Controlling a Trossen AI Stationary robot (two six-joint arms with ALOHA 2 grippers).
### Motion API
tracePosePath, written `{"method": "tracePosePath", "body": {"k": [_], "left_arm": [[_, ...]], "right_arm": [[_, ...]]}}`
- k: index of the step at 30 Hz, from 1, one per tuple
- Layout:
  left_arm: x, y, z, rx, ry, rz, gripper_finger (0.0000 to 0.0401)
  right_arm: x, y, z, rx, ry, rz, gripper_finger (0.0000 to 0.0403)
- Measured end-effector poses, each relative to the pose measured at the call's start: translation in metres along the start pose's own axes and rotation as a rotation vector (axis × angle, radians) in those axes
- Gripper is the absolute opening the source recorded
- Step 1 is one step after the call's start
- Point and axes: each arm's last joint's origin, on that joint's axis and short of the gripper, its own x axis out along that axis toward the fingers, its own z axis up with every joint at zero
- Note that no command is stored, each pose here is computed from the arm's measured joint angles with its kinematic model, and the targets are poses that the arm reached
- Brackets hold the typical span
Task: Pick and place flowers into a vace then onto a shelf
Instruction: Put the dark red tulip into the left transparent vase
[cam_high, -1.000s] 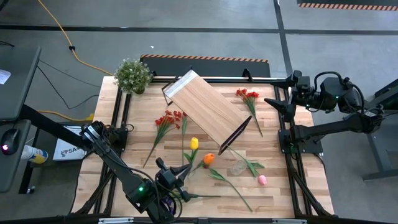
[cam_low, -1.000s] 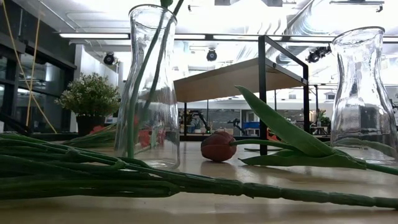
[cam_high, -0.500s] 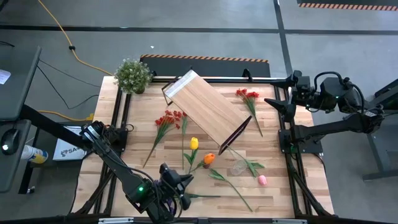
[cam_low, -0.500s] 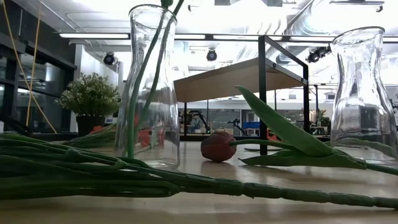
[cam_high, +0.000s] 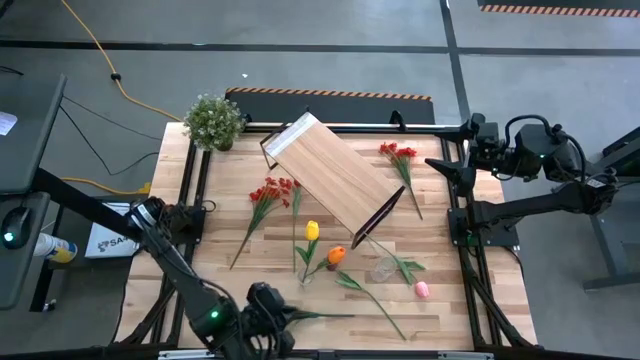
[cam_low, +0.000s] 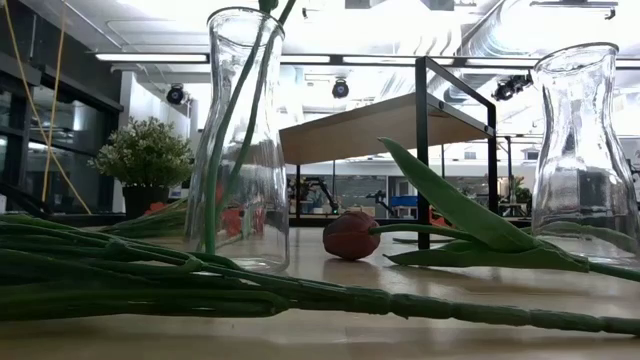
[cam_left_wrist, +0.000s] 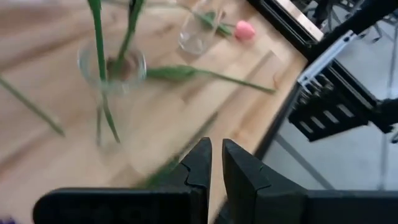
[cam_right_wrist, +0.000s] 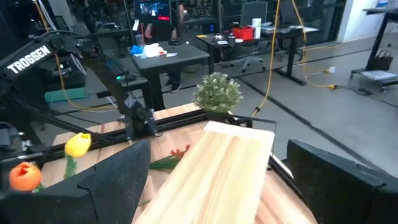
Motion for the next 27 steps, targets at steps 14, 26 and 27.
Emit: {"method": "tracePosePath", "body": {"k": [14, 26, 27], "left_arm": [[-0.017, 0.001, -0.018, -0.077, 0.068, -0.022, 0.0074], [-0.015, 0.006, -0.018, -0.079, 0.125, 0.030, 0.0074], [-0.015, 0.007, -0.018, -0.086, 0.139, 0.042, 0.0074]], "right_arm": [[-0.001, 0.011, -0.013, 0.183, 0.228, 0.401, 0.0365], [0.023, 0.034, -0.020, 0.312, 0.460, 0.643, 0.0366], [0.025, 0.037, -0.022, 0.308, 0.476, 0.656, 0.0366]]}}
